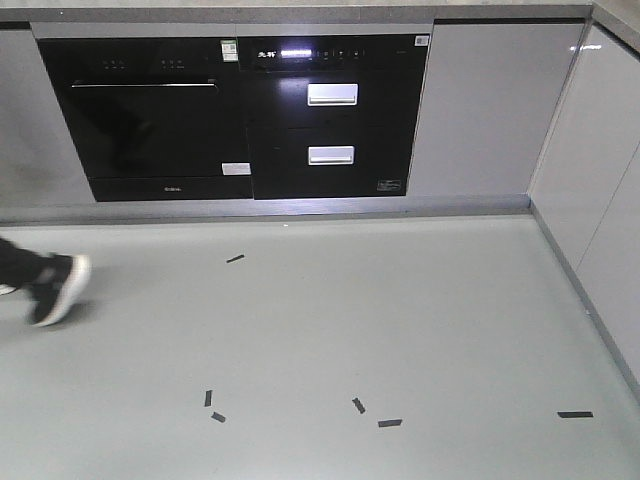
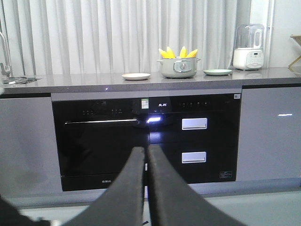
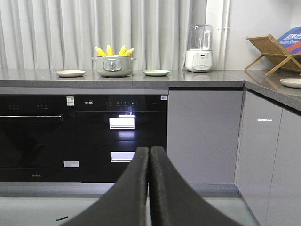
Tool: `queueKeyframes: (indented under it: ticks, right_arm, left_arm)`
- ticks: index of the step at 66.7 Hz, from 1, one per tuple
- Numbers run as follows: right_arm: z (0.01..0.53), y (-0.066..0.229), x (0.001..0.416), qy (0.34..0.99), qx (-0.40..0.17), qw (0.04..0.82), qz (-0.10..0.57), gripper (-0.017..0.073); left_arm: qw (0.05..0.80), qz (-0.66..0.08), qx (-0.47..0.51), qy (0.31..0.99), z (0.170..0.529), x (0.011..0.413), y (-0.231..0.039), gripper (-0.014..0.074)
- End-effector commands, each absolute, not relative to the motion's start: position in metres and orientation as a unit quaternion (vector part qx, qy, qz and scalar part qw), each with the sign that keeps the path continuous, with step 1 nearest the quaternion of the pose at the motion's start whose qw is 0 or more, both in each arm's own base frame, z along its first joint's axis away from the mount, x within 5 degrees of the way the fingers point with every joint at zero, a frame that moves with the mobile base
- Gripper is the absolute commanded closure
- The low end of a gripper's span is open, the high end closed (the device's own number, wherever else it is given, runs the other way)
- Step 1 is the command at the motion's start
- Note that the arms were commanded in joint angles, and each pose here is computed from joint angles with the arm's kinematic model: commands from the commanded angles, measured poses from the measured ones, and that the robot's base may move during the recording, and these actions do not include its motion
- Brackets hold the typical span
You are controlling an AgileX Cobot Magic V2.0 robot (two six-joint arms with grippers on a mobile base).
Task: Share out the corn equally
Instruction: 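Drive the base toward the counter with the pot and plates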
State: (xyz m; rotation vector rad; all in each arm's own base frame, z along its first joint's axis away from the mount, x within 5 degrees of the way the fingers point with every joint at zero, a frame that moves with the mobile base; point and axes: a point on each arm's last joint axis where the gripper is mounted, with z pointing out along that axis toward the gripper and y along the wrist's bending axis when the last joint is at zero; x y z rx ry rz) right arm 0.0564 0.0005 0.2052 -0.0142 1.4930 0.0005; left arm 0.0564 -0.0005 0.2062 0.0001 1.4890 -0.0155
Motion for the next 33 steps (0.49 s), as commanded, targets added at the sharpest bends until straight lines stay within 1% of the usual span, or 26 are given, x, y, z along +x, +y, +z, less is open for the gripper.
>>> queueKeyframes:
  ticks: [1,33]
  right_arm:
    - [0.2095,0.0001,0.0553,0.651,-0.010,0.759,-0.008,0.0564]
    - [0.2095,0.0001,0.0553,0.651,-0.010,0.759,-0.008,0.0564]
  left_arm:
    - [0.771,-0.011,-0.005,0.637,0.2195,0.0530,-0.0003,0.0600]
    - [0.771,-0.011,-0.005,0.637,0.2195,0.0530,-0.0003,0.0600]
